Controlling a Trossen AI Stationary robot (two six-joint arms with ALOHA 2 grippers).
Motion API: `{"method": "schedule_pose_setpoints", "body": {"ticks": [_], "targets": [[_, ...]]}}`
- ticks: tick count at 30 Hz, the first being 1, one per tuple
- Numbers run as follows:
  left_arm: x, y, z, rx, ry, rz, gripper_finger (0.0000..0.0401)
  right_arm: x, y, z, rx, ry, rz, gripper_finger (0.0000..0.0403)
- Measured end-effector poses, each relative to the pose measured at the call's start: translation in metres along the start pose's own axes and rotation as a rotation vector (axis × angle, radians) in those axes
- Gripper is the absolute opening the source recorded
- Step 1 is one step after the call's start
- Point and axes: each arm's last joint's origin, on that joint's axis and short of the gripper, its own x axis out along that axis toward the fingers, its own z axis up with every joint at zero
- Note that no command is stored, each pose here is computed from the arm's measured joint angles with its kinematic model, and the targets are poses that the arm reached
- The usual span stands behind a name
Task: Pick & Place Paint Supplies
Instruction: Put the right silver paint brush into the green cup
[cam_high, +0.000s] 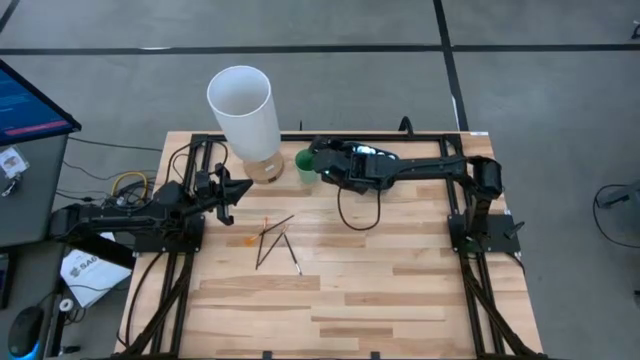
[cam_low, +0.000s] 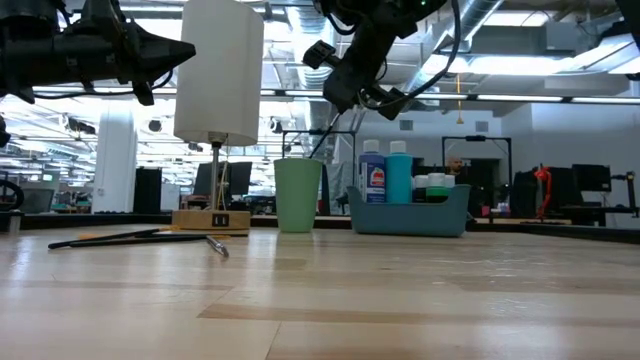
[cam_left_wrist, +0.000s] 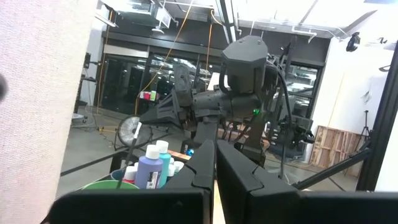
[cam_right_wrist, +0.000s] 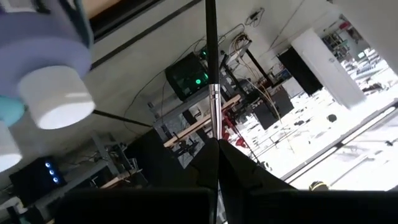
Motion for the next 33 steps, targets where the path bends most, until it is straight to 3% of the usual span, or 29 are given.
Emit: {"method": "schedule_pose_setpoints", "body": {"ticks": [6, 15, 17, 33], "targets": [[0.0, 0.0, 0.0, 0.0, 0.0, 0.0, 0.0002, 0.005, -0.003, -0.003, -0.002, 0.008, -0.015, 0.0], [0.0, 0.0, 0.0, 0.0, 0.0, 0.0, 0.0002, 0.024, 0.002, 0.03, -0.068, 0.032, -0.003, 0.0], [0.0, 0.0, 0.0, 0.0, 0.0, 0.0, 0.0002, 0.03, -0.001, 0.037, -0.035, 0.04, -0.026, 0.0], [0.0, 0.0, 0.0, 0.0, 0.0, 0.0, 0.0002, 0.03, -0.003, 0.036, -0.028, 0.043, -0.028, 0.0]]}}
